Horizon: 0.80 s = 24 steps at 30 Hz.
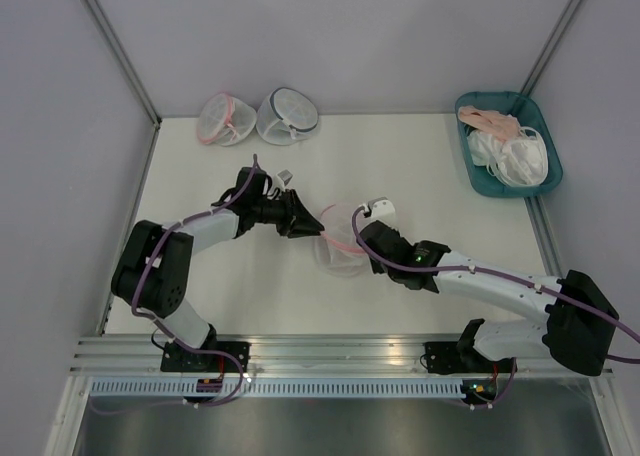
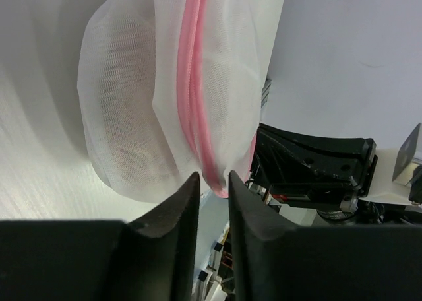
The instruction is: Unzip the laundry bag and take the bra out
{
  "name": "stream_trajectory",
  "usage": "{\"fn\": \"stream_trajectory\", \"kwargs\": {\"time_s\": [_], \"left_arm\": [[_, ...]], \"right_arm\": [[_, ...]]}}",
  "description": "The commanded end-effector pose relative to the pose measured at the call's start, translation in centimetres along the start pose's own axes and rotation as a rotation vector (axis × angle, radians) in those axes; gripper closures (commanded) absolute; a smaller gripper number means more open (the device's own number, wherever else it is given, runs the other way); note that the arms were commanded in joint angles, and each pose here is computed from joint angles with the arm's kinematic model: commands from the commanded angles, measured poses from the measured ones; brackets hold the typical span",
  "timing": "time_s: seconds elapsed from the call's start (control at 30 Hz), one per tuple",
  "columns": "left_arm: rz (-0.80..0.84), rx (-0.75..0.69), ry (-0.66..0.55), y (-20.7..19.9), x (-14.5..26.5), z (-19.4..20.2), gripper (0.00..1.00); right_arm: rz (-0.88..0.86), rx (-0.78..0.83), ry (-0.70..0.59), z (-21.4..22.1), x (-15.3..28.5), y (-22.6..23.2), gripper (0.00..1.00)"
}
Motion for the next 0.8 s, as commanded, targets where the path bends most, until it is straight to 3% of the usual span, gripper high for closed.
{"fn": "stream_trajectory", "kwargs": {"time_s": [0.0, 0.03, 0.23, 0.4, 0.47, 0.57, 0.6, 0.77], "left_arm": [[0.056, -0.099, 0.001, -1.8, 0.5, -0.8, 0.68], [0.068, -0.111, -0.005, -2.2, 0.8, -0.6, 0.41], [0.062, -0.127, -0.120, -4.2, 3.9, 1.8, 0.12], [0.044, -0.093, -0.178, -3.2, 6.9, 5.8, 0.09], [0.049, -0.084, -0.193, -2.4, 8.0, 7.5, 0.08], [0.021, 0.016, -0.201, 0.5, 8.0, 9.6, 0.08], [0.024, 0.013, -0.196, 1.5, 8.1, 10.7, 0.03], [-0.008, 0.079, -0.192, 3.5, 7.4, 11.2, 0.01]], "right_arm": [[0.056, -0.008, -0.036, -1.4, 0.4, -0.7, 1.00], [0.048, -0.011, -0.043, -1.7, 0.3, -0.6, 1.00], [-0.050, -0.012, -0.063, -2.5, 0.1, 0.6, 1.00], [-0.230, 0.011, -0.088, -2.7, 0.6, 2.1, 1.00], [-0.392, 0.034, -0.123, -3.1, 1.5, 3.4, 1.00], [-0.597, 0.043, -0.176, -3.3, 2.7, 4.8, 1.00], [-0.631, 0.044, -0.183, -3.3, 2.9, 5.1, 1.00], [-0.811, 0.055, -0.212, -3.9, 3.5, 6.9, 1.00]]}}
Point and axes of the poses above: each gripper's point midway between its finger pads, its own x axis back along the fingers, its own y axis along the line the jaws close on, z = x × y, the point moved 8 cm from there along x, back along the fingers, and after that the axes turned 12 degrees about x, right-handed, at the moved point
